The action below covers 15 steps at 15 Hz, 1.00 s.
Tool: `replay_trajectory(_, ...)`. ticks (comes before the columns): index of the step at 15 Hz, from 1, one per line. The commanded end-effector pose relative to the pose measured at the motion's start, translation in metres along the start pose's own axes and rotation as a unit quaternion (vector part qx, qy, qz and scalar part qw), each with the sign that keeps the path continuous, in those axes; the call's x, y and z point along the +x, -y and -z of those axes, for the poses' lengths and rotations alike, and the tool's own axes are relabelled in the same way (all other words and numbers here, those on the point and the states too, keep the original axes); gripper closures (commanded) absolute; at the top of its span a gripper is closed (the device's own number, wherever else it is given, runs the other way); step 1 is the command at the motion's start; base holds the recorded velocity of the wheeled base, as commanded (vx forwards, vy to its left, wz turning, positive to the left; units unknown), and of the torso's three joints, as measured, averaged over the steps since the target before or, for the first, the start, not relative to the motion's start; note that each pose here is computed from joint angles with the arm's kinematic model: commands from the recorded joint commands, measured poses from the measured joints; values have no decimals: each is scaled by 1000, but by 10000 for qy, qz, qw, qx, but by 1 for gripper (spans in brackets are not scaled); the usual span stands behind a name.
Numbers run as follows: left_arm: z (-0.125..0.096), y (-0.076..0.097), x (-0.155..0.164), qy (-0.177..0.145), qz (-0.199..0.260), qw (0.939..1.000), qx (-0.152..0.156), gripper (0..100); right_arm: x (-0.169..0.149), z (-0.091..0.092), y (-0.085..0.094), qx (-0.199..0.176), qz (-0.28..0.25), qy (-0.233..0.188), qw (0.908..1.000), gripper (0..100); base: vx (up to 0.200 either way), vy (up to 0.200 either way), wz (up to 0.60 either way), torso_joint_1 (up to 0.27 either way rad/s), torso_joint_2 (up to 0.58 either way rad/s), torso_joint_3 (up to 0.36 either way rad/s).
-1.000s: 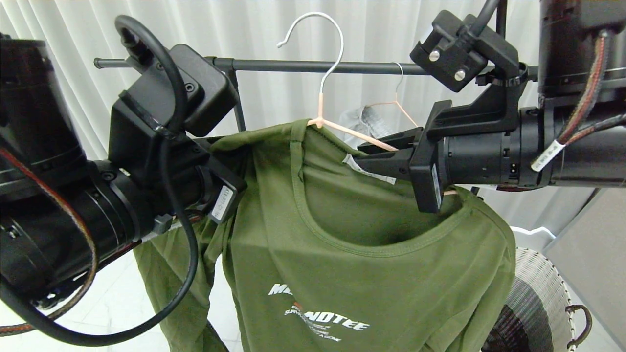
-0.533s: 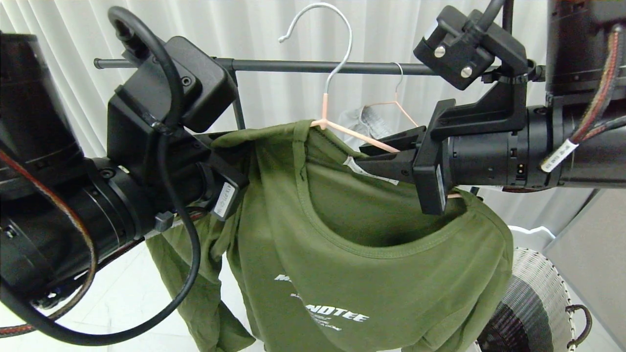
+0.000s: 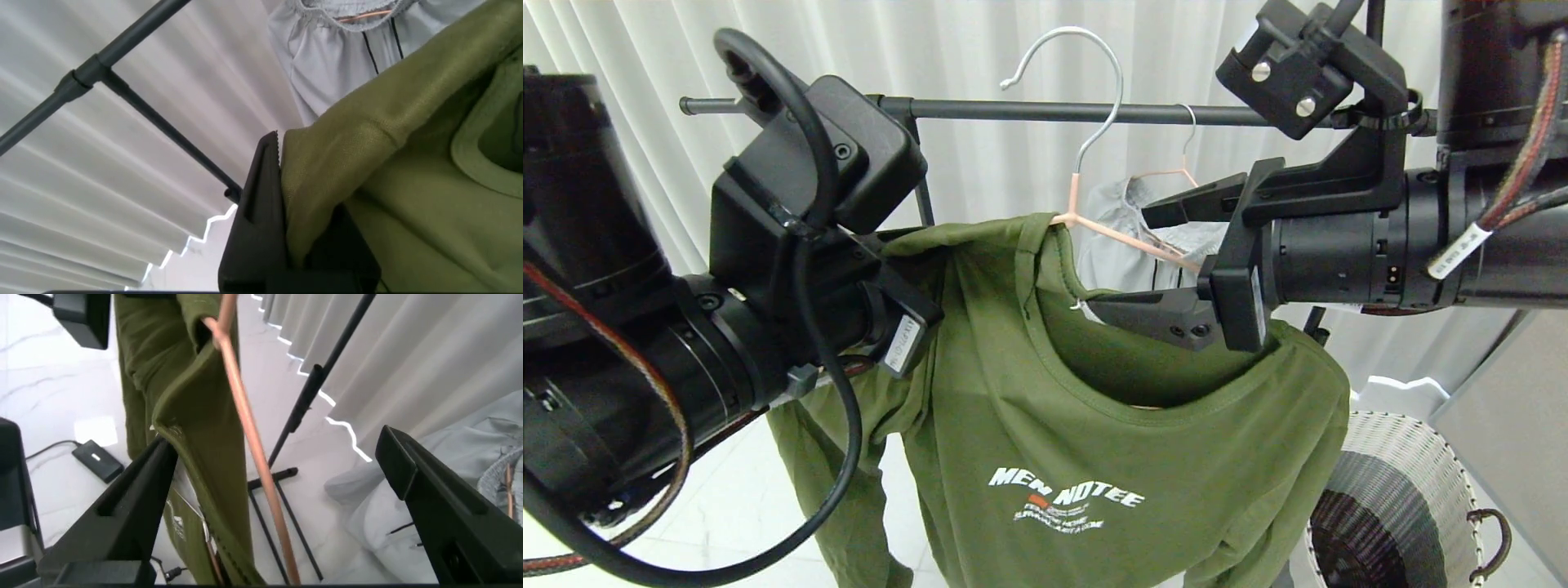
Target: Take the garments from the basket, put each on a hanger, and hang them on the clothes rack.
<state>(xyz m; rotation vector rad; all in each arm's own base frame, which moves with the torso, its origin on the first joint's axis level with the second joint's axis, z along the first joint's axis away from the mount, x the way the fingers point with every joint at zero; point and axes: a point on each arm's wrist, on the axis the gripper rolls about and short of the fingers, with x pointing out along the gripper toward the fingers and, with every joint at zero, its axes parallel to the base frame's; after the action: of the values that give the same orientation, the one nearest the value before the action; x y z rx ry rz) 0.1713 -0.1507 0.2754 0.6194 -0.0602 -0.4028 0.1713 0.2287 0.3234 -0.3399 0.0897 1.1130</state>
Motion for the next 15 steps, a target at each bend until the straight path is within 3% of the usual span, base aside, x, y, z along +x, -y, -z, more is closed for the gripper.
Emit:
replay_trajectory(1, 0, 0, -2, 139, 68, 9999, -29, 100, -3, 2, 7, 33, 132, -47, 9999, 0, 0, 0, 0, 0, 0, 0)
replay_trajectory(6, 7, 6, -1, 469, 88, 9984, 310, 100, -6, -1, 8, 94, 88, -252, 9996, 0, 0, 0, 0, 0, 0, 0)
replay_trajectory(15, 7, 8, -1, 562, 200, 9977, 320, 100, 0, 7, 11, 172, 67, -541, 9984, 0, 0, 0, 0, 0, 0, 0)
